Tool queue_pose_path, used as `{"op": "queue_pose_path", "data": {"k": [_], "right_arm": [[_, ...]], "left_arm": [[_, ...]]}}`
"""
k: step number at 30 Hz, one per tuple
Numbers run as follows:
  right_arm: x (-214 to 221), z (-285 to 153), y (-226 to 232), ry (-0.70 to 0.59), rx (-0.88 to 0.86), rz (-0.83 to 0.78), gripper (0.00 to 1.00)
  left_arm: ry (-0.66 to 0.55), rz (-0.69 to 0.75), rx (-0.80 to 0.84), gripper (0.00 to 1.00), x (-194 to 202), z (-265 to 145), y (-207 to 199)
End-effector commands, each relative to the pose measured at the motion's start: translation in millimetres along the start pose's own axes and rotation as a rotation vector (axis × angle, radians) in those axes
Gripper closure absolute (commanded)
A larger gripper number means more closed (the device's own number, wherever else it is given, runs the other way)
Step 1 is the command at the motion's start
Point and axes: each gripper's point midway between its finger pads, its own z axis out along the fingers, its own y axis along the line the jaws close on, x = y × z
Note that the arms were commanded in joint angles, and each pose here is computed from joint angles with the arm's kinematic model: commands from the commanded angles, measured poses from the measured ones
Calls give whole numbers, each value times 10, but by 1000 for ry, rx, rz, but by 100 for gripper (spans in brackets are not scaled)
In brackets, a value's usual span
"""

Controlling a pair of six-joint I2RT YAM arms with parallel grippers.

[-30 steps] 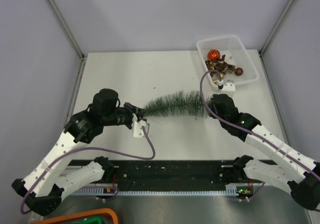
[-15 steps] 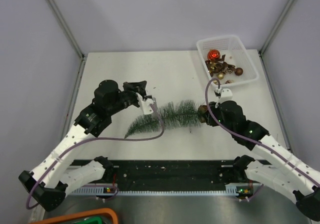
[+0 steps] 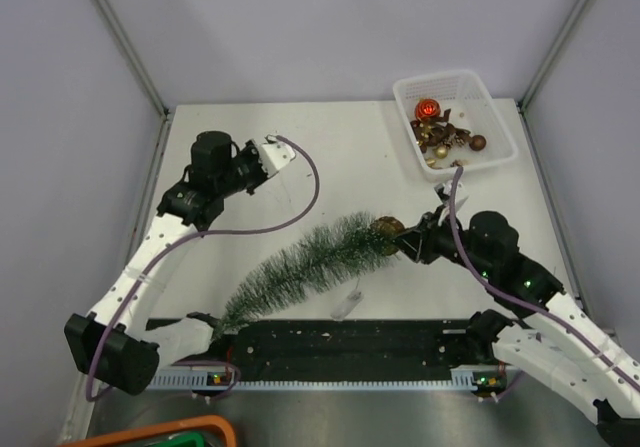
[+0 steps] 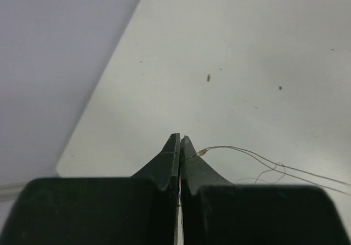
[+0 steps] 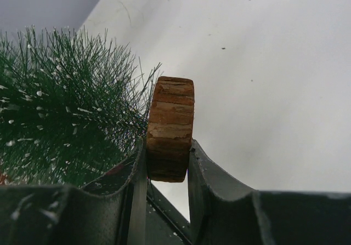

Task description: Decorate the small christmas tree

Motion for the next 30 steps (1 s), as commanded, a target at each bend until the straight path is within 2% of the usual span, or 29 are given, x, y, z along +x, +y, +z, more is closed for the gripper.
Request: {"op": "queue_pose_path", "data": {"k": [1,6,10,15,20,25,30], "right_arm": [[-446,-113,484,-119,-198,21,100],[-753,-199,580,-190,-215,68,100],[-1000,-259,567,-255,-212,148,100],[-1272,-260,514,-315,-245,300,100],[-1365,-132,333,-339,-173,411,100],[-1477,-85,146,-376,-61,451,100],[-1499,-111,-74,-379,86,426,100]], "left_arm": [[71,-261,132,100,103,-22,-333],[140,-484,265,100,232,-87,-631],[155,-561,318,100,261,-208,-841],[74,-570,310,100,173,-326,-924],[54,-571,311,100,177,-411,-1000],[34,-565,342,100,182,-479,-1117],[9,-562,373,100,111,-521,-1190]]}}
